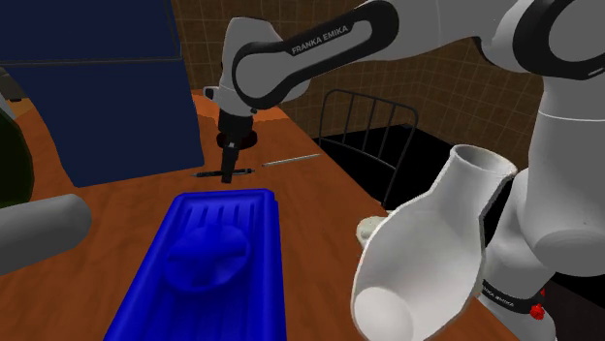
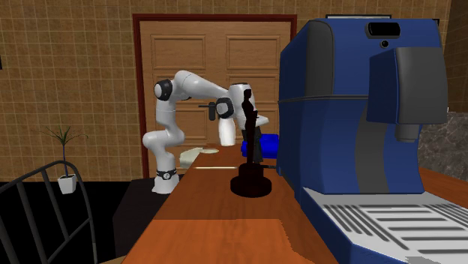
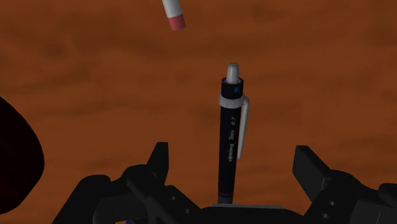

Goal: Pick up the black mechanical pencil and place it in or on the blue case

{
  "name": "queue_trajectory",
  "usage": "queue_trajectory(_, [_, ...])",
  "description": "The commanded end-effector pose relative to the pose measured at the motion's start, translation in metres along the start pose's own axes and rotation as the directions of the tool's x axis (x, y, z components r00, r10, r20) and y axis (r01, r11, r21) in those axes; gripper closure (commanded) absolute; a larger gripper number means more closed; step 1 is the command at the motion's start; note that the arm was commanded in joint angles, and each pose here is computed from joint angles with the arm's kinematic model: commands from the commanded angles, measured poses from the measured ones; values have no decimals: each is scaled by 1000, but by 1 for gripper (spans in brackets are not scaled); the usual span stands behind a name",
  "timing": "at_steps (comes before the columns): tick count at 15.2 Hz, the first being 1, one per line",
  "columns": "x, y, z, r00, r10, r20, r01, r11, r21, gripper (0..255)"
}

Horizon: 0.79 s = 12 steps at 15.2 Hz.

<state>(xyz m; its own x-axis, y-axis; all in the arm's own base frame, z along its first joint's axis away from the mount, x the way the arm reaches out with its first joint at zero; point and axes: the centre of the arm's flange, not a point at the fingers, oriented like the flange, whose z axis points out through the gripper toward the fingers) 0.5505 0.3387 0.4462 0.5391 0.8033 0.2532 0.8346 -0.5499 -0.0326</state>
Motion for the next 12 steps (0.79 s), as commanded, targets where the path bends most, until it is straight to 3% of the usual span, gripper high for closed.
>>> queue_trajectory(1, [0, 0, 1, 1000, 0, 0, 0, 1000, 0, 0])
queue_trajectory(4, [0, 0, 1, 1000, 0, 0, 0, 1000, 0, 0])
queue_trajectory(5, [0, 0, 1, 1000, 0, 0, 0, 1000, 0, 255])
queue_trajectory(12, [0, 1, 1, 1000, 0, 0, 0, 1000, 0, 255])
